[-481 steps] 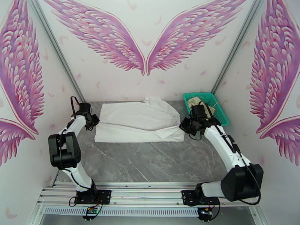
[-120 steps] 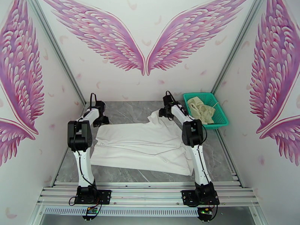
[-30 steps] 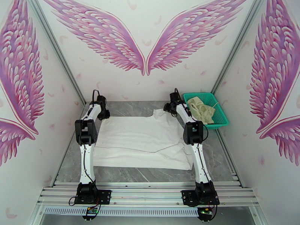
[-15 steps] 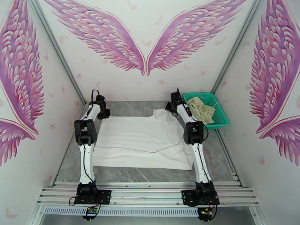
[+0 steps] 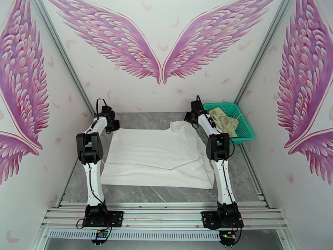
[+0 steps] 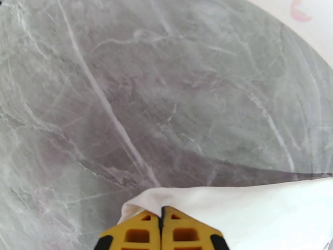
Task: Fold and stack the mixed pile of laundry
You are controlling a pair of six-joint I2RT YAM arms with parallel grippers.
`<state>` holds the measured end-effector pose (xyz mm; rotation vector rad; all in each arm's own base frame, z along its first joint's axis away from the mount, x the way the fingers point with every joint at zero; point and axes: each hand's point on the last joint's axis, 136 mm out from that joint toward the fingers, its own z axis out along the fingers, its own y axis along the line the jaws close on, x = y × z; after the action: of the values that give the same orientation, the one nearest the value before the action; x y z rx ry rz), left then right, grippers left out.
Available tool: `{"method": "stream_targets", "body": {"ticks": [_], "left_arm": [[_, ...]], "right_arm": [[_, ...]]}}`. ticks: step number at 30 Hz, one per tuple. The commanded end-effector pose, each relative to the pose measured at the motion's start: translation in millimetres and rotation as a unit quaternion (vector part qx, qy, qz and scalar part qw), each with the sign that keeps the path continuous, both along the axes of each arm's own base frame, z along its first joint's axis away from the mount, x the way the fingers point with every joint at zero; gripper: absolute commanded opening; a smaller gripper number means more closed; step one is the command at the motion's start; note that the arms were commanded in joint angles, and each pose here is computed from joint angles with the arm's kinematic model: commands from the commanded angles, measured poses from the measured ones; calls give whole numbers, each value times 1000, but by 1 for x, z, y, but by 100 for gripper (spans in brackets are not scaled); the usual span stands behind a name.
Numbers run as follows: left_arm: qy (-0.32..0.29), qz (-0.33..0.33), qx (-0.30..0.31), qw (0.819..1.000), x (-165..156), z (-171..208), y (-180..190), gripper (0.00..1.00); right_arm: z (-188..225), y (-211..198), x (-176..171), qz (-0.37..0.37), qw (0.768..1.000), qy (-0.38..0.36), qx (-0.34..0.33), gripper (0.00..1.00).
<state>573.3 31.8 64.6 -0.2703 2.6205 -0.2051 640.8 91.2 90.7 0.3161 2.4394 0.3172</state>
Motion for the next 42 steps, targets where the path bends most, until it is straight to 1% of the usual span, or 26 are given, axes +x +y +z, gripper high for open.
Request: {"method": "stream_targets", "body": {"ticks": [1,7,15,19,24,29,32,33,35,38,39,40,41,42], "left_arm": [[-57,-21,2,998,5,45,-2,0],[-60,-27,10,998,-8,48,-2,0],[-81,-4,10,997,-33,61,12,0],[-88,-2,3,996,-45,64,13,0],[-86,6,1,996,-65,57,13,0],[-92,23,-3,995,-86,58,16,0],[-96,32,-7,995,-98,58,15,0],[-83,36,-11,996,-107,47,14,0],[-71,47,-15,996,-120,38,12,0],[-50,66,-10,997,-138,20,14,0],[-38,75,-5,996,-144,14,17,2],[-24,90,6,996,-150,7,22,9],[-10,107,18,994,-157,1,29,22],[0,121,26,992,-163,-3,34,38]], "right_arm": [[49,0,-1,14,999,-50,1,0],[57,-2,-20,18,999,-49,2,0],[68,-10,-59,23,998,-55,-14,0],[75,-13,-80,31,998,-59,-23,0],[75,-18,-112,31,997,-59,-29,0],[78,-23,-153,34,997,-66,-31,0],[70,-19,-180,37,997,-67,-9,0],[67,-17,-189,40,997,-67,-3,0],[55,-16,-209,41,997,-61,-3,0],[30,-13,-237,36,998,-43,7,0],[22,-12,-245,35,999,-36,6,0],[10,-13,-255,31,999,-21,4,0],[2,-13,-265,30,999,-9,5,2],[-4,-13,-271,27,1000,-3,8,14]]}}
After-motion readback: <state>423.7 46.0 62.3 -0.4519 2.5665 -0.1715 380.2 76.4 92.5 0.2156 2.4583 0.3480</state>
